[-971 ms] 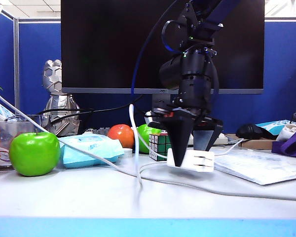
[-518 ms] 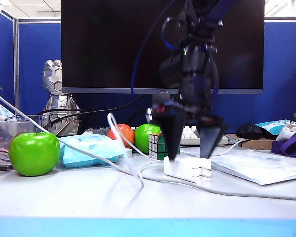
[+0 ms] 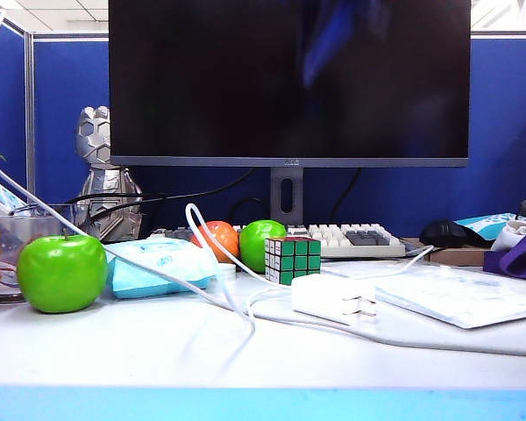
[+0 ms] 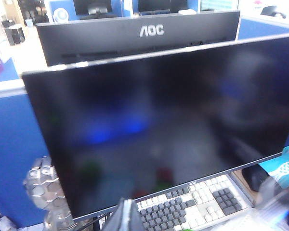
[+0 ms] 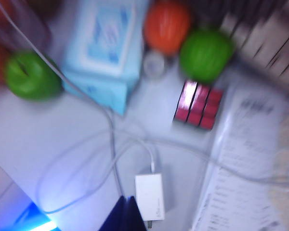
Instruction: Pick up the Type-C charging cable and the charging base, insert one end of the Type-C charger into the corresponding slot on the base, and finally place the plugged-in charger back on the table.
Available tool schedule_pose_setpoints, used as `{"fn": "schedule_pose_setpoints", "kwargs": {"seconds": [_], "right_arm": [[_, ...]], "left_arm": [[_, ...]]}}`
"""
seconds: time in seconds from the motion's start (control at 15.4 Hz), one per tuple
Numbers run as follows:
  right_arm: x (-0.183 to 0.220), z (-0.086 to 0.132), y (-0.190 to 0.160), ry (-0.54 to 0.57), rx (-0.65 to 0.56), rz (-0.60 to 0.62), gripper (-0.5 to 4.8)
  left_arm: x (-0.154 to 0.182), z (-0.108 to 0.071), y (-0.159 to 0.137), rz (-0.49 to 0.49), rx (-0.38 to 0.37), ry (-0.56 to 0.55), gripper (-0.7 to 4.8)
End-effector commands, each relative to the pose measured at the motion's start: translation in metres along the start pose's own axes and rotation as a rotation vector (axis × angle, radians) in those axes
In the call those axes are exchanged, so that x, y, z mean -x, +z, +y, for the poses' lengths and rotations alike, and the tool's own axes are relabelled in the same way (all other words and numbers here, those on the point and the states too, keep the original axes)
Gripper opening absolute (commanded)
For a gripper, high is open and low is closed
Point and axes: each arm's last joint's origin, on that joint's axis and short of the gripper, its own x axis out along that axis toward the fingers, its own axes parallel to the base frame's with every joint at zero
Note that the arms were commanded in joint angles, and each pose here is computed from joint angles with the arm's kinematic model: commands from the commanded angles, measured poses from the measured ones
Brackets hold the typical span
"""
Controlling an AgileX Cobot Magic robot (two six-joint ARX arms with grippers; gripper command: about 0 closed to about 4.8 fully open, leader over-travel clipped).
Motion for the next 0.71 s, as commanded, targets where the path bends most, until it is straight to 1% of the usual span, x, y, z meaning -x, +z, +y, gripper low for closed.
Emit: {"fn": "schedule_pose_setpoints", "kwargs": {"seconds": [0.06, 0.13, 0.19, 0.26, 0.39, 0.45, 0.52, 0.58, 0.65, 0.71], "right_arm": [[0.103, 0.024, -0.02, -0.02, 0.046, -0.234, -0.01], [0.128, 0.03, -0.03, -0.023, 0.044, -0.29, -0.01], [0.166, 0.04, -0.05, -0.024, 0.054, -0.381, -0.01], [0.18, 0.044, -0.058, -0.025, 0.062, -0.414, -0.01], [0.24, 0.061, -0.102, -0.04, 0.098, -0.566, -0.01], [0.26, 0.067, -0.124, -0.044, 0.109, -0.618, -0.01], [0.275, 0.072, -0.145, -0.048, 0.118, -0.658, -0.01], [0.286, 0.078, -0.18, -0.052, 0.122, -0.678, -0.01], [0.285, 0.079, -0.192, -0.053, 0.119, -0.668, -0.01], [0.278, 0.079, -0.208, -0.062, 0.121, -0.637, -0.01]], "left_arm": [[0.032, 0.008, 0.005, -0.024, 0.002, 0.008, -0.06], [0.044, 0.011, 0.005, -0.02, 0.002, 0.008, -0.06], [0.058, 0.015, 0.004, -0.007, -0.001, 0.007, -0.06], [0.066, 0.017, 0.004, -0.003, -0.003, 0.006, -0.06], [0.102, 0.025, -0.001, 0.019, -0.004, 0.004, -0.06], [0.116, 0.028, -0.004, 0.031, -0.006, 0.003, -0.06], [0.137, 0.033, -0.008, 0.043, -0.004, -0.005, -0.06], [0.175, 0.041, -0.019, 0.066, 0.032, -0.03, -0.06], [0.188, 0.044, -0.024, 0.075, 0.049, -0.034, -0.06], [0.211, 0.048, -0.032, 0.083, 0.086, -0.049, -0.06]]}}
